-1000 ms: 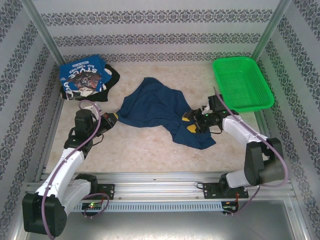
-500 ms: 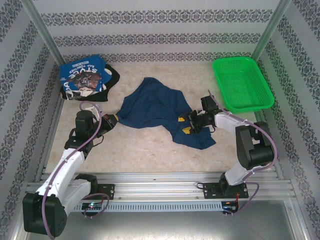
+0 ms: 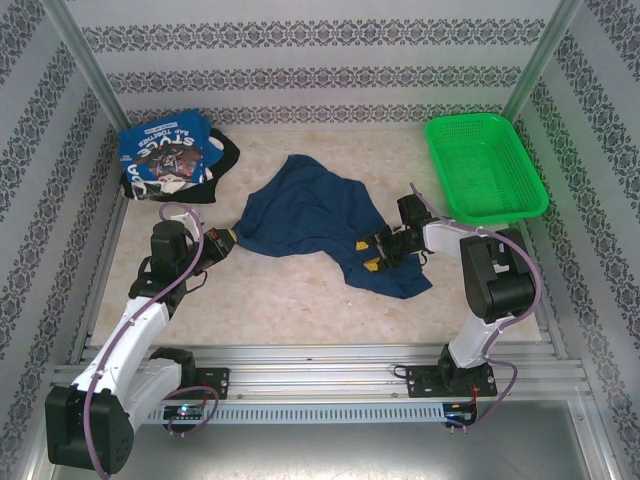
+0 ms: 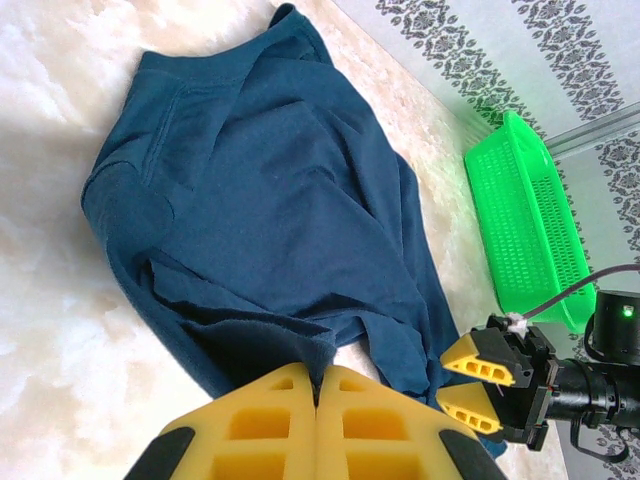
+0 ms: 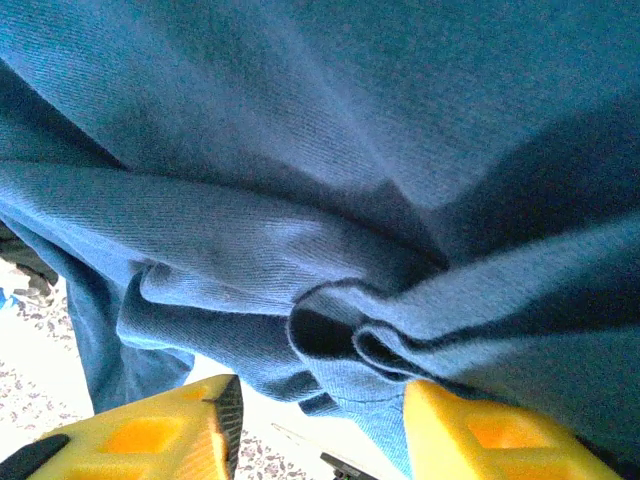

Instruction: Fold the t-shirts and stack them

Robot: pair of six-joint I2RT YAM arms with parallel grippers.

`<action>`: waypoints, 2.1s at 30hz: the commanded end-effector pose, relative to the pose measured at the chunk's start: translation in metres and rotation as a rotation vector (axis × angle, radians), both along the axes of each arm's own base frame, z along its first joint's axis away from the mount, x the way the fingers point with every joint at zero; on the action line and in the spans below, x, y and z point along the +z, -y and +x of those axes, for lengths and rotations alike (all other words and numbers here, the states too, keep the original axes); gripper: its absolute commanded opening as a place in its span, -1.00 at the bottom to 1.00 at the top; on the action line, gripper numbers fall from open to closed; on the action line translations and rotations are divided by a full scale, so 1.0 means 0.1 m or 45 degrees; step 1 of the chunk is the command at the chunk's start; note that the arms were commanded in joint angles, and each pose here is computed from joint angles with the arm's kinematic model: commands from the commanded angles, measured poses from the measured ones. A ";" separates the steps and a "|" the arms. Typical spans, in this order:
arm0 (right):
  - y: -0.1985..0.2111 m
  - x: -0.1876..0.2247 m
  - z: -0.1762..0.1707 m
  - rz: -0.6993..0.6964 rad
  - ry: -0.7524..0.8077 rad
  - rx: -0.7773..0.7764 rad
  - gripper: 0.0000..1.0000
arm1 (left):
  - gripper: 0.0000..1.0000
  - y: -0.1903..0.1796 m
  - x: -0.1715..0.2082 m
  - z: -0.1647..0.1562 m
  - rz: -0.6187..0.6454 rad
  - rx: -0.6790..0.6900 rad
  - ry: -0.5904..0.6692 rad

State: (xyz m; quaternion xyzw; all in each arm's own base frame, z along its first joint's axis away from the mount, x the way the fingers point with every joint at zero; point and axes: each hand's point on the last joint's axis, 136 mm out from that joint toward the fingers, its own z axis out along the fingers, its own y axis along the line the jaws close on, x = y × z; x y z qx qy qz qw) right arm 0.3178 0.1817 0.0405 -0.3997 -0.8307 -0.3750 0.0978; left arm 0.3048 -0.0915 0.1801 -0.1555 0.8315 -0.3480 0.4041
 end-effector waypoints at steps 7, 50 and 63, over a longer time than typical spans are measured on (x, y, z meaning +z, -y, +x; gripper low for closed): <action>0.15 -0.14 -0.07 -0.077 -0.027 0.001 -0.62 | -1.00 0.05 0.02 -0.05 0.016 -0.040 0.025; 0.07 -0.01 0.04 -0.279 -0.007 0.324 -0.10 | -1.00 0.03 -0.02 -0.04 0.033 -0.028 0.022; 0.11 -0.27 -0.03 -0.327 -0.090 0.341 -0.21 | -1.00 0.04 -0.12 -0.08 0.040 -0.042 -0.004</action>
